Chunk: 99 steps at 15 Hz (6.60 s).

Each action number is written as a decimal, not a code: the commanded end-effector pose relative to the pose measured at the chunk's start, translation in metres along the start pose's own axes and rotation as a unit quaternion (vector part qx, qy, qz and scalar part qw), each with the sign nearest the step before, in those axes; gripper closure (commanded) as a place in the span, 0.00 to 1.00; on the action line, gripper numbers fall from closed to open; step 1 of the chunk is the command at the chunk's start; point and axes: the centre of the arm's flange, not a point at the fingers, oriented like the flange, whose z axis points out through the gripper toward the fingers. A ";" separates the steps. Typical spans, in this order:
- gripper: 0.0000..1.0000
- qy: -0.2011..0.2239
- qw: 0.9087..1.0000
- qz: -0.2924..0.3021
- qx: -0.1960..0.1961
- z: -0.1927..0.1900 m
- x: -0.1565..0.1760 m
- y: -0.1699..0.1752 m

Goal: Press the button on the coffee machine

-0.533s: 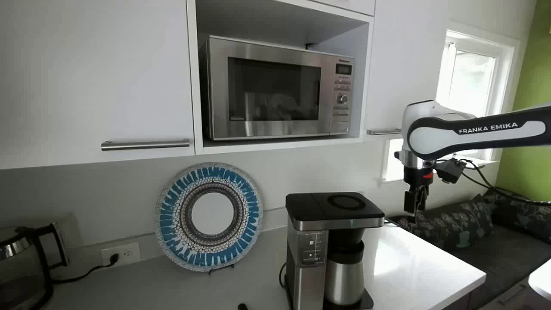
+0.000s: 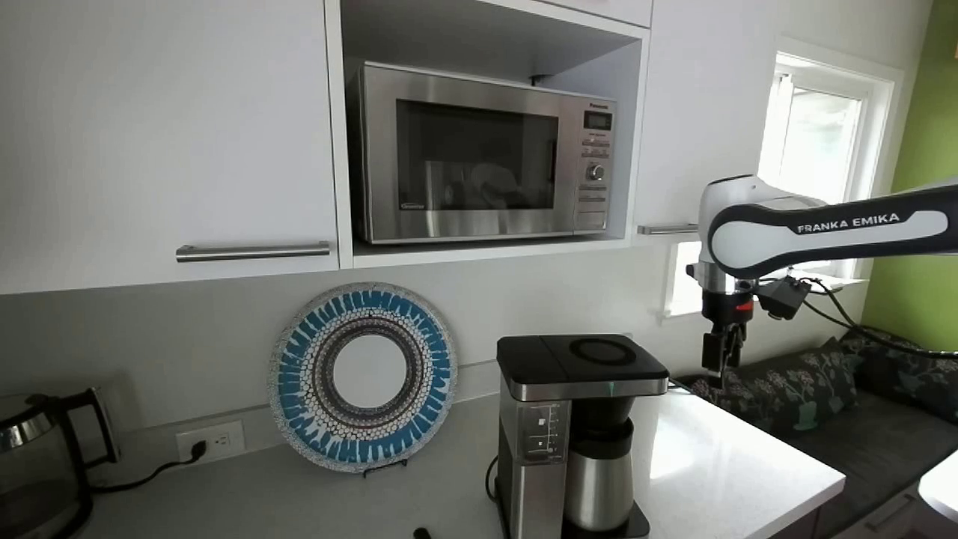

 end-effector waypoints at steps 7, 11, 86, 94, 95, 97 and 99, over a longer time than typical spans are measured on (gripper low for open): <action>0.00 -0.081 0.977 0.156 0.122 0.123 -0.045 0.046; 0.00 -0.089 0.948 0.239 0.190 0.169 -0.051 0.057; 1.00 -0.247 0.545 0.650 0.469 0.353 0.082 0.030; 1.00 -0.257 0.532 0.652 0.476 0.355 0.086 0.022; 1.00 -0.259 0.530 0.651 0.478 0.355 0.087 0.021; 1.00 -0.260 0.529 0.650 0.480 0.355 0.087 0.019; 1.00 -0.260 0.530 0.649 0.480 0.356 0.087 0.019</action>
